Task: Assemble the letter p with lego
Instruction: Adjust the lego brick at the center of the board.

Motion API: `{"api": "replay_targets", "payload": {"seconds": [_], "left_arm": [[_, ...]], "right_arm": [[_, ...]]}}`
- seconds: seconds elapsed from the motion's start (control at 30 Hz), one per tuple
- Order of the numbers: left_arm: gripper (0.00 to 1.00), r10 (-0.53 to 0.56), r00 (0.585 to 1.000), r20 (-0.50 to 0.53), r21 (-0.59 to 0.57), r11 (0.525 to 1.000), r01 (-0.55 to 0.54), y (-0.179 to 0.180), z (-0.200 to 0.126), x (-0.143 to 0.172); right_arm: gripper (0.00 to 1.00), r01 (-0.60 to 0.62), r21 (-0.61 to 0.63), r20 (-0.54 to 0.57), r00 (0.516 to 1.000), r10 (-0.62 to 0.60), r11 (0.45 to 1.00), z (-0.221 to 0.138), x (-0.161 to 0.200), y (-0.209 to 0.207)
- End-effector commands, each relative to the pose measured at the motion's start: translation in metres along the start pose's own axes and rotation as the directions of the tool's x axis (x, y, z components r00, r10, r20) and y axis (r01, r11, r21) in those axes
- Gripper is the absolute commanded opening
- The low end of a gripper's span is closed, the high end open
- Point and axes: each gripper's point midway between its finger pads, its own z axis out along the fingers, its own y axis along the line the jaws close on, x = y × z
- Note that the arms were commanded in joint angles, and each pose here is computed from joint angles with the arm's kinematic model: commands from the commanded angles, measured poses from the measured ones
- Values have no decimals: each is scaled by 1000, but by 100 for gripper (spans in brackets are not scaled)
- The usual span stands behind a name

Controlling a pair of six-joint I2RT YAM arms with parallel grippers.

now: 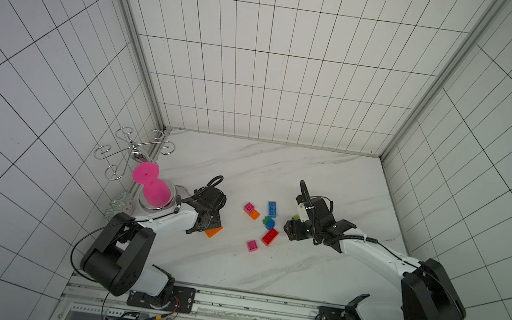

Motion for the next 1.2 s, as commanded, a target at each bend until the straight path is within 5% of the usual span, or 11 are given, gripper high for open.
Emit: {"api": "replay_targets", "payload": {"seconds": [0.0, 0.37, 0.7, 1.17], "left_arm": [[82, 27, 999, -20, 110, 994, -25, -20, 1, 7], [82, 81, 995, -67, 220, 973, -64, -58, -13, 53], [83, -24, 997, 78, 109, 994, 16, -29, -40, 11], [79, -264, 964, -42, 80, 961, 266, -35, -28, 0]], "right_arm": [[79, 28, 9, 26, 999, -29, 1000, -3, -18, 5], [78, 42, 24, 14, 999, -43, 999, -2, -17, 6], [78, 50, 31, 10, 999, -51, 998, -1, -16, 7], [77, 80, 33, -8, 997, -79, 996, 2, -14, 13]]}}
